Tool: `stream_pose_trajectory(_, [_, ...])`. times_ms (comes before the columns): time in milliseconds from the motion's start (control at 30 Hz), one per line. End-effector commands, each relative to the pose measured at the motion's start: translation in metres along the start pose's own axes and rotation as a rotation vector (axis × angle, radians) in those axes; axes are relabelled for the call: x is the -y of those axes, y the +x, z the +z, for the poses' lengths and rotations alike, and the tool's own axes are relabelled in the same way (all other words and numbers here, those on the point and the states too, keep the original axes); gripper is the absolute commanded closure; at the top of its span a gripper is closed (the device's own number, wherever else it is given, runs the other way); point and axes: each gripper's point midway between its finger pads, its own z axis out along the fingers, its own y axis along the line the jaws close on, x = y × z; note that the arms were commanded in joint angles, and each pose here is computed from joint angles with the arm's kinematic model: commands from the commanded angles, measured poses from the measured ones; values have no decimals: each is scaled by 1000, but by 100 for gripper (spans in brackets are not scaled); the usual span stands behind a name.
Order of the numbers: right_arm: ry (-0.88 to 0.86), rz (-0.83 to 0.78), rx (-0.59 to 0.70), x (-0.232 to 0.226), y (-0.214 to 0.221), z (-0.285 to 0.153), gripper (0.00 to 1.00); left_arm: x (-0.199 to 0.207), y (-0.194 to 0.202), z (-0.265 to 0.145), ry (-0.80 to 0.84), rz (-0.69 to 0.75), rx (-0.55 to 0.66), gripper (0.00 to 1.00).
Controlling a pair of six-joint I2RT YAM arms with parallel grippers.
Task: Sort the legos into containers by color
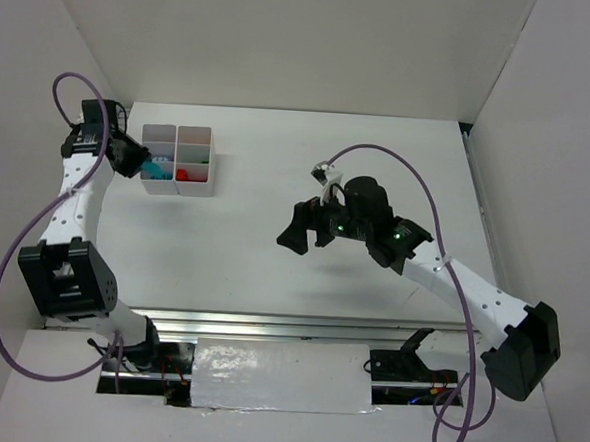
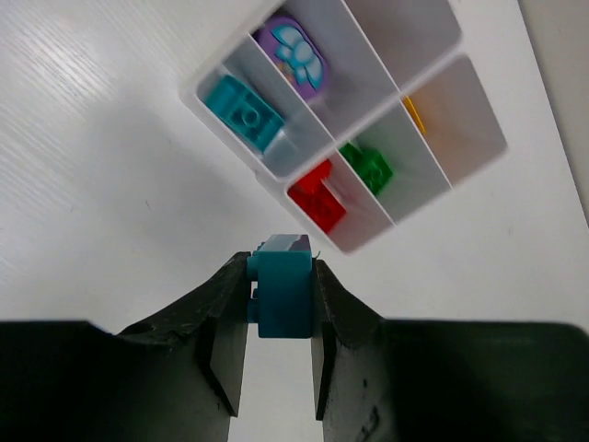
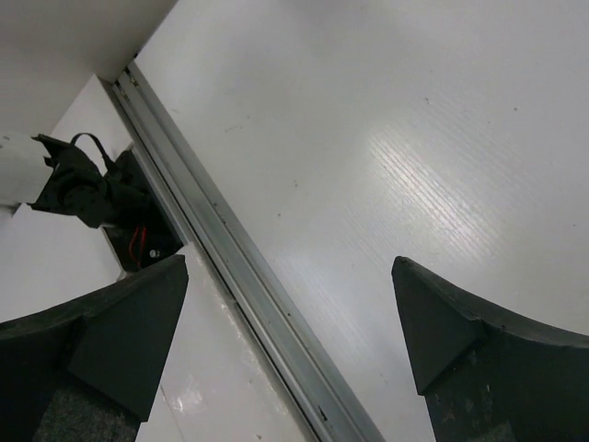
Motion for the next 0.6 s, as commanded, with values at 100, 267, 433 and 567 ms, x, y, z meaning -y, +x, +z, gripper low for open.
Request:
stream_pose_trajectory(100, [6, -5, 40, -6, 0, -19, 0, -21, -34, 52, -183, -119, 42, 100])
stream_pose_trajectory(267, [-1, -6, 47, -7, 8, -28, 0, -9, -39, 76, -152, -166, 13, 100])
stream_pose_trajectory(433, [3, -17, 26, -6, 15, -32, 0, -4, -29, 97, -112, -211, -30, 97])
stream_pose_trajectory(567, [-5, -31, 30, -8, 15, -36, 0, -5, -24, 108, -95, -240, -30, 94])
